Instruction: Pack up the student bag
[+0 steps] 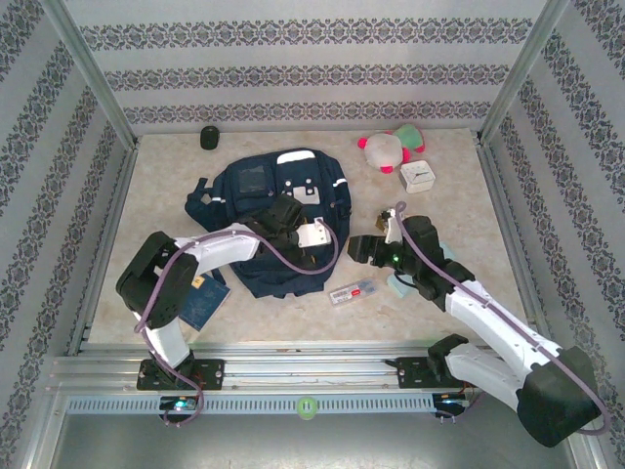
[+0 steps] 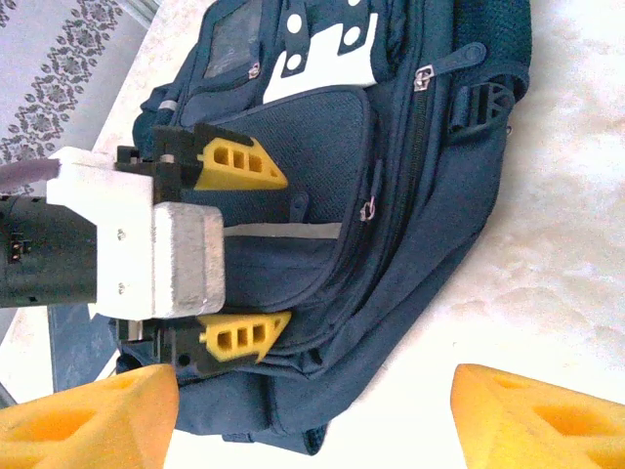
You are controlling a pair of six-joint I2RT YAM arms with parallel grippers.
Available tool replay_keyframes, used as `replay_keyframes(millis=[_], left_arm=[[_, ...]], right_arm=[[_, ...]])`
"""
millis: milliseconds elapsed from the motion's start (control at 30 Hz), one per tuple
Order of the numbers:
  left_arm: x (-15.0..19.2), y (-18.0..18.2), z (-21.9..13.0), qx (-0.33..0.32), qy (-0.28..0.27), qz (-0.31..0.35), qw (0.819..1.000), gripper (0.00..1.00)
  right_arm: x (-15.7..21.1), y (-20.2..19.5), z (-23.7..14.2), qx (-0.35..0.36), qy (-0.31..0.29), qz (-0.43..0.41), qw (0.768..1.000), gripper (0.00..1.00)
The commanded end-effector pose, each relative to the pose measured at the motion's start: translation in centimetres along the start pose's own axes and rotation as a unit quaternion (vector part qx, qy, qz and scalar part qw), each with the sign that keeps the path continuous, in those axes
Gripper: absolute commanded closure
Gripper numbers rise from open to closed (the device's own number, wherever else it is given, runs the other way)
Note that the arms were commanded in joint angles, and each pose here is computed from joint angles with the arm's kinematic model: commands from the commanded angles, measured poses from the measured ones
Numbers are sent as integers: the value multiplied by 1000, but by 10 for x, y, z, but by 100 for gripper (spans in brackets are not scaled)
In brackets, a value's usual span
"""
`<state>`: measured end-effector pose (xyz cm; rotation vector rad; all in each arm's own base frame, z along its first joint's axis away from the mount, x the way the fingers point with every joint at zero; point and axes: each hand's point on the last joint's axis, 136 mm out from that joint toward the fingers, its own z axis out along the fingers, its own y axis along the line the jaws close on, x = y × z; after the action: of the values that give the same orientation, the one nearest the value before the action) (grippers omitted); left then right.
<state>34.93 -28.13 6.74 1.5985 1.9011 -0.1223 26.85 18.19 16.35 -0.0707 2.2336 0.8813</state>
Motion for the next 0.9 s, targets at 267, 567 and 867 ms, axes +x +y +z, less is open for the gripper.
replay_keyframes(millis=[267,567,867], left_arm=[[-68,40,-106,-41,-126,-13,991,100],[-72,75,-215,-35,-250,-48,966,100],[-64,81,-252,-27,-290,-30,956,100]], right_arm=[[-3,-28,-3,23,-40,-73,996,27],[-35,-19,23,-42,-63,-229,971,31],[-45,5,60,-143,-43,-298,943,37]])
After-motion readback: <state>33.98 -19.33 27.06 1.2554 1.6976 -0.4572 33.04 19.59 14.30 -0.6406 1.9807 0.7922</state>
